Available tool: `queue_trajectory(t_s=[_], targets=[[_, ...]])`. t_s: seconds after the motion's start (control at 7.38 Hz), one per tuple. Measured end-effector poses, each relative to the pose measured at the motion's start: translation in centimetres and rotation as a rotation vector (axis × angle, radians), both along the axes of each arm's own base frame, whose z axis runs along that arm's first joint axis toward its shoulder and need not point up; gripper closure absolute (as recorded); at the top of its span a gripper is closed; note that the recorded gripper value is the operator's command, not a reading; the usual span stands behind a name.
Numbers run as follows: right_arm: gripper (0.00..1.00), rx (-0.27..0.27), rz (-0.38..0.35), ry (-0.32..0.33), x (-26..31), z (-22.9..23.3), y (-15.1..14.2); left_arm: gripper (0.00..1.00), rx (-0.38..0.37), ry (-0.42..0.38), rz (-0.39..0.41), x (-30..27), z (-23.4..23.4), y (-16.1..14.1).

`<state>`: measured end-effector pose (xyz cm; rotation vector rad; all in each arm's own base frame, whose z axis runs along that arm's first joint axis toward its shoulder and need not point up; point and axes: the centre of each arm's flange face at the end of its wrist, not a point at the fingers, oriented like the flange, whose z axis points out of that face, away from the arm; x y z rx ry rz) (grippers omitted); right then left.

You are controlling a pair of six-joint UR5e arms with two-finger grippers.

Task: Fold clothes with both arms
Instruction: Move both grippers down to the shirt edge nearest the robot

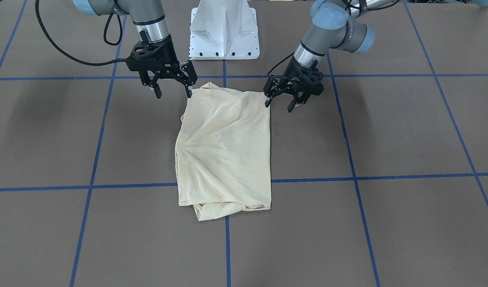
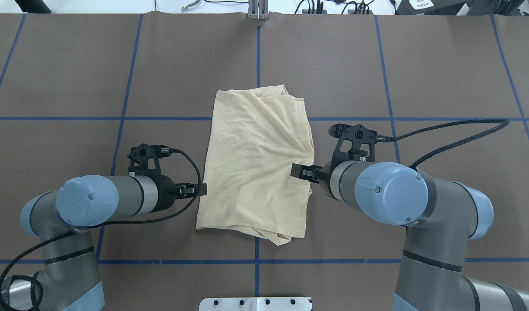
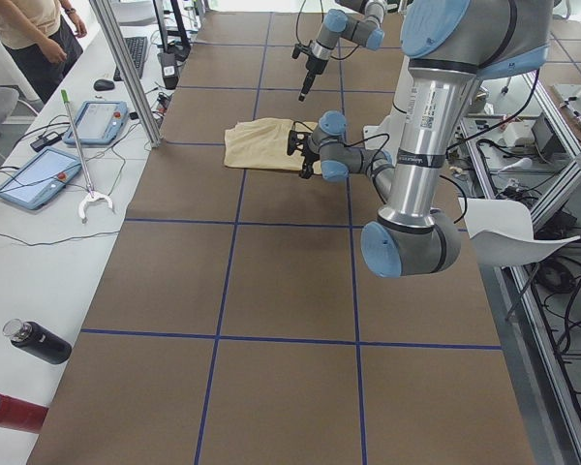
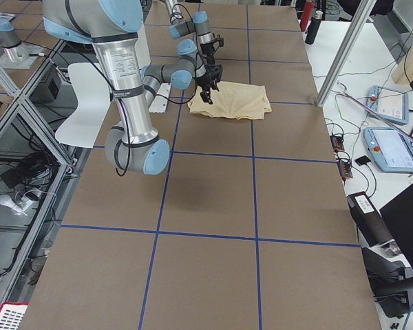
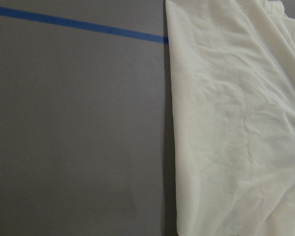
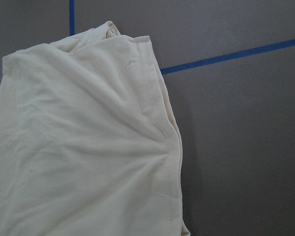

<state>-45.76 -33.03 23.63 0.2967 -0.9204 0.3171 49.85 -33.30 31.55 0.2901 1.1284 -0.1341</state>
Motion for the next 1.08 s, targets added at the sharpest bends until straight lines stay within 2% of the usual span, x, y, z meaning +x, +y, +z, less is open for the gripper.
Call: queue_trajectory(t_s=[0.27, 0.81, 1.08], targets=[[0.00, 0.001, 0.000, 0.000, 0.0, 0.0, 0.1, 0.41, -0.025, -0.012, 0.028, 2.0, -0.6, 1.8], [0.00, 0.001, -0.001, 0.000, 0.0, 0.0, 0.1, 0.41, -0.051, -0.034, 0.052, 2.9, 0.1, 3.4], [0.00, 0.001, -0.002, 0.001, -0.1, 0.0, 0.1, 0.45, -0.058, -0.037, 0.064, 3.4, 0.2, 4.2]])
